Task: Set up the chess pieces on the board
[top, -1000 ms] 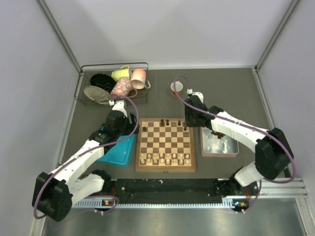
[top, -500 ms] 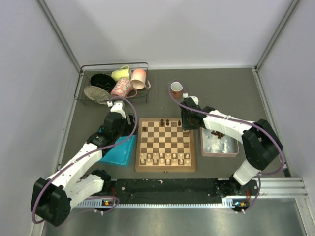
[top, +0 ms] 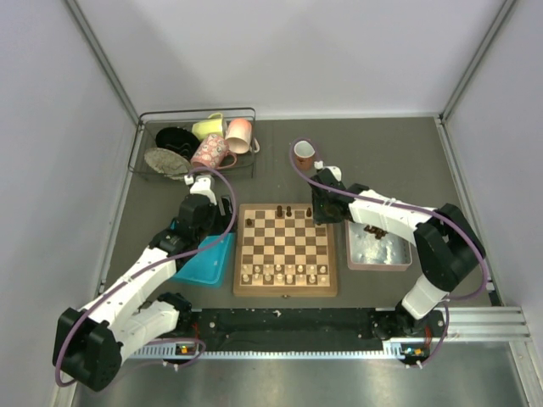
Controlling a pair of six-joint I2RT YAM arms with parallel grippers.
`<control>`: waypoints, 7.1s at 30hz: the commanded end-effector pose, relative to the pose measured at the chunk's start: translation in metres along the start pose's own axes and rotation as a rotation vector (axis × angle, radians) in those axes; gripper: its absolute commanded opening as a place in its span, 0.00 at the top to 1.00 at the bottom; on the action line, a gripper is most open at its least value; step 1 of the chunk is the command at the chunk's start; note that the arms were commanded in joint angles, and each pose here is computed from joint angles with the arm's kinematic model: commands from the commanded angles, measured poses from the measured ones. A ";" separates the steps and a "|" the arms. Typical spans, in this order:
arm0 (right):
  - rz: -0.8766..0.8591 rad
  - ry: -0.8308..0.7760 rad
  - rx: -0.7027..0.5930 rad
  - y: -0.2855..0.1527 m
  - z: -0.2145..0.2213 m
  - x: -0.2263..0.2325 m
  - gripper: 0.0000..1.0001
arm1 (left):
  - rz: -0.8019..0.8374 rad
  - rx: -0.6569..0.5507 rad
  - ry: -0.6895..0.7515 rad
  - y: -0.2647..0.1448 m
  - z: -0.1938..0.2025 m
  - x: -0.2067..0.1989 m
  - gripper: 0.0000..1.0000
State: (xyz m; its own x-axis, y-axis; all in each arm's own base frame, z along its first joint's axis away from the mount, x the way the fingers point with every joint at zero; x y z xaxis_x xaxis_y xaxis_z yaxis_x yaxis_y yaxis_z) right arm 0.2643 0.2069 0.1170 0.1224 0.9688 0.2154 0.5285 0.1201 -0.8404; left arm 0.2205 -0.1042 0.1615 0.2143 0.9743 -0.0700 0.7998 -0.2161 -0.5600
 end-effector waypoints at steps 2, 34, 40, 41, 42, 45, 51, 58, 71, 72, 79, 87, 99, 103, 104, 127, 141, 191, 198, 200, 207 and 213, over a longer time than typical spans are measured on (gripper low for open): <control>-0.005 0.021 -0.046 0.000 -0.012 0.003 0.63 | -0.001 -0.049 0.004 -0.001 -0.006 0.000 0.19; -0.032 0.000 -0.040 -0.006 -0.014 0.006 0.64 | -0.002 -0.051 0.005 -0.002 -0.007 0.000 0.20; -0.122 0.018 -0.096 -0.036 -0.029 0.015 0.63 | 0.002 -0.061 0.009 -0.002 -0.012 -0.001 0.20; -0.128 0.019 -0.104 -0.041 -0.030 0.014 0.63 | 0.003 -0.049 0.013 -0.002 -0.012 -0.001 0.20; -0.130 0.024 -0.117 -0.048 -0.032 0.012 0.63 | 0.005 -0.035 0.010 -0.001 -0.011 -0.002 0.20; -0.157 0.037 -0.167 -0.074 -0.038 0.007 0.63 | 0.019 -0.023 0.022 0.006 -0.016 -0.009 0.20; -0.216 0.062 -0.263 -0.124 -0.043 -0.009 0.61 | 0.023 0.057 0.088 0.033 -0.019 -0.032 0.21; -0.232 0.084 -0.307 -0.152 -0.035 -0.029 0.60 | 0.006 0.110 0.126 0.060 -0.021 -0.042 0.30; -0.169 0.106 -0.367 -0.161 -0.034 -0.049 0.60 | -0.008 0.183 0.154 0.082 -0.013 -0.052 0.49; -0.170 0.106 -0.366 -0.161 -0.034 -0.049 0.60 | -0.009 0.189 0.158 0.082 -0.011 -0.052 0.49; -0.164 0.109 -0.365 -0.159 -0.034 -0.049 0.60 | -0.016 0.208 0.165 0.082 -0.005 -0.054 0.66; -0.165 0.106 -0.362 -0.159 -0.034 -0.049 0.60 | -0.037 0.231 0.181 0.083 0.000 -0.054 0.65; -0.158 0.106 -0.356 -0.157 -0.032 -0.050 0.60 | -0.034 0.226 0.196 0.082 -0.002 -0.057 0.82; -0.159 0.110 -0.363 -0.158 -0.032 -0.051 0.60 | -0.015 0.216 0.210 0.076 -0.007 -0.064 0.92; -0.161 0.110 -0.367 -0.160 -0.032 -0.052 0.60 | -0.004 0.210 0.215 0.074 -0.008 -0.068 0.94; -0.150 0.135 -0.412 -0.183 -0.027 -0.071 0.60 | 0.110 0.178 0.237 0.091 -0.021 -0.219 0.93; -0.135 0.135 -0.403 -0.180 -0.027 -0.072 0.59 | 0.091 0.229 0.277 0.088 -0.002 -0.218 0.67; -0.251 -0.089 0.028 -0.035 0.003 0.059 0.63 | -0.040 -0.146 -0.062 -0.028 -0.033 -0.011 0.58; -0.223 -0.103 0.041 -0.025 0.007 0.060 0.66 | -0.038 -0.147 -0.065 -0.028 -0.030 -0.010 0.58; -0.218 -0.101 0.042 -0.022 0.007 0.060 0.67 | -0.036 -0.147 -0.065 -0.028 -0.030 -0.011 0.58; -0.204 -0.100 0.039 -0.018 0.007 0.060 0.72 | -0.030 -0.147 -0.065 -0.028 -0.029 -0.011 0.58; -0.188 -0.104 0.034 -0.016 0.008 0.057 0.75 | -0.028 -0.148 -0.063 -0.028 -0.028 -0.011 0.58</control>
State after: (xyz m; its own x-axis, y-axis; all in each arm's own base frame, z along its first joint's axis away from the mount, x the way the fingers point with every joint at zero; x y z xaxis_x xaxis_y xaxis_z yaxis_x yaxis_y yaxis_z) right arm 0.2459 0.2516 0.1233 -0.0440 0.9541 0.2963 0.4512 0.2836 -0.8461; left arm 0.2079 -0.1098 0.1931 0.1477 0.9843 -0.0965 0.8545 -0.1762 -0.4887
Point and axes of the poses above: each gripper's point midway between its finger pads, its own y axis out along the fingers, its own x axis along the line the jaws close on, z = x × y, the point moved 7 cm from there along -y, back along the fingers, and after that the axes turned 14 degrees about y, right-handed, at the moved point
